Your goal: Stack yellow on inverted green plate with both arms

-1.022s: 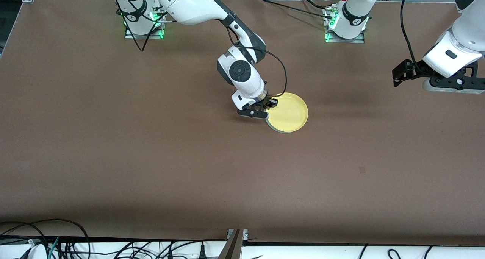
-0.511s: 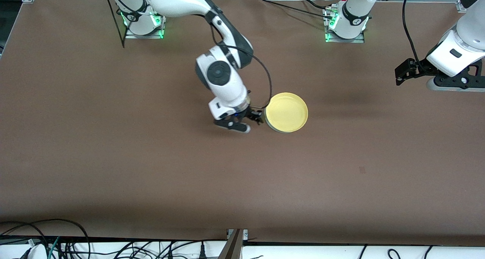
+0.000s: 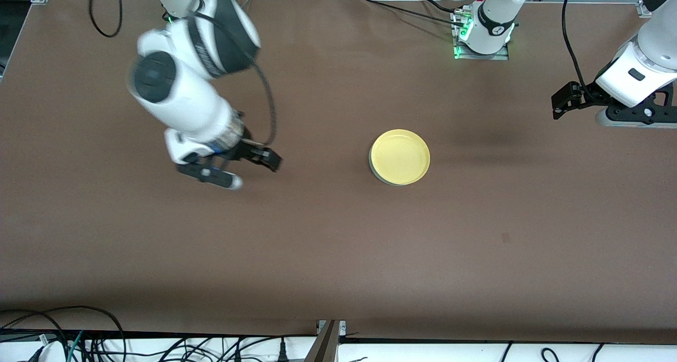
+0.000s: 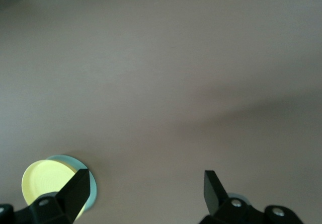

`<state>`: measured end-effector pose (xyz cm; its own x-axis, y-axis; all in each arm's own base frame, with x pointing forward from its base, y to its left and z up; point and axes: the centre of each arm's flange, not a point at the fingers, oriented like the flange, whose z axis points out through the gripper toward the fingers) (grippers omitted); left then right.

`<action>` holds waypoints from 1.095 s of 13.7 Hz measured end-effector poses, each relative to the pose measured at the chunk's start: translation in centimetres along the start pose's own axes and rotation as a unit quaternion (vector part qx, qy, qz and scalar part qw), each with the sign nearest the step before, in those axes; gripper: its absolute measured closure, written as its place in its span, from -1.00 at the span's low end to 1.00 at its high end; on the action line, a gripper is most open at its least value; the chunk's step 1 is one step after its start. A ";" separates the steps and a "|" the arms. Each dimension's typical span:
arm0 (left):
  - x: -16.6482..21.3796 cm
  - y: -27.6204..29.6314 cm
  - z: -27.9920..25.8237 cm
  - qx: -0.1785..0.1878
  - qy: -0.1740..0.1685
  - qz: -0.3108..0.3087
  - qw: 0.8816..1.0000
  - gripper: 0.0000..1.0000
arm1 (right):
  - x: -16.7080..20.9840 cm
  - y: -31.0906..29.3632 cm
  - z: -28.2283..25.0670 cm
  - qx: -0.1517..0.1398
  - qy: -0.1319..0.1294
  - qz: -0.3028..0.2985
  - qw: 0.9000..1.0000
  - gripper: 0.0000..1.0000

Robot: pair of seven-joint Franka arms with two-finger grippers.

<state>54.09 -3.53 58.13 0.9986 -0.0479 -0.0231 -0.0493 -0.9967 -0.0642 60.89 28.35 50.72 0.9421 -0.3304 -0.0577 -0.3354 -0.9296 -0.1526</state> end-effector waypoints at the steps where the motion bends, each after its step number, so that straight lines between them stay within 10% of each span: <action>1: 0.0 0.0 0.0 0.000 0.000 0.000 1.000 -1.00 | 0.3 2.6 -2.2 0.004 -0.010 0.004 1.000 -1.00; 5: 0.0 -0.1 0.0 0.000 0.000 -0.001 1.000 -1.00 | 3.0 15.4 -9.1 0.013 -0.058 -0.002 0.998 -1.00; 15: 0.0 -0.4 0.0 0.000 -0.002 -0.004 1.000 -1.00 | 1.5 21.6 -12.0 -0.079 -0.018 -0.149 0.986 -1.00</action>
<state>54.07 -3.14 58.11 0.9989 -0.0397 -0.0268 -0.0413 -0.9971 -0.0642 55.08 5.80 59.17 0.9969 -0.0357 -0.0698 -0.0367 -0.9992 -0.0131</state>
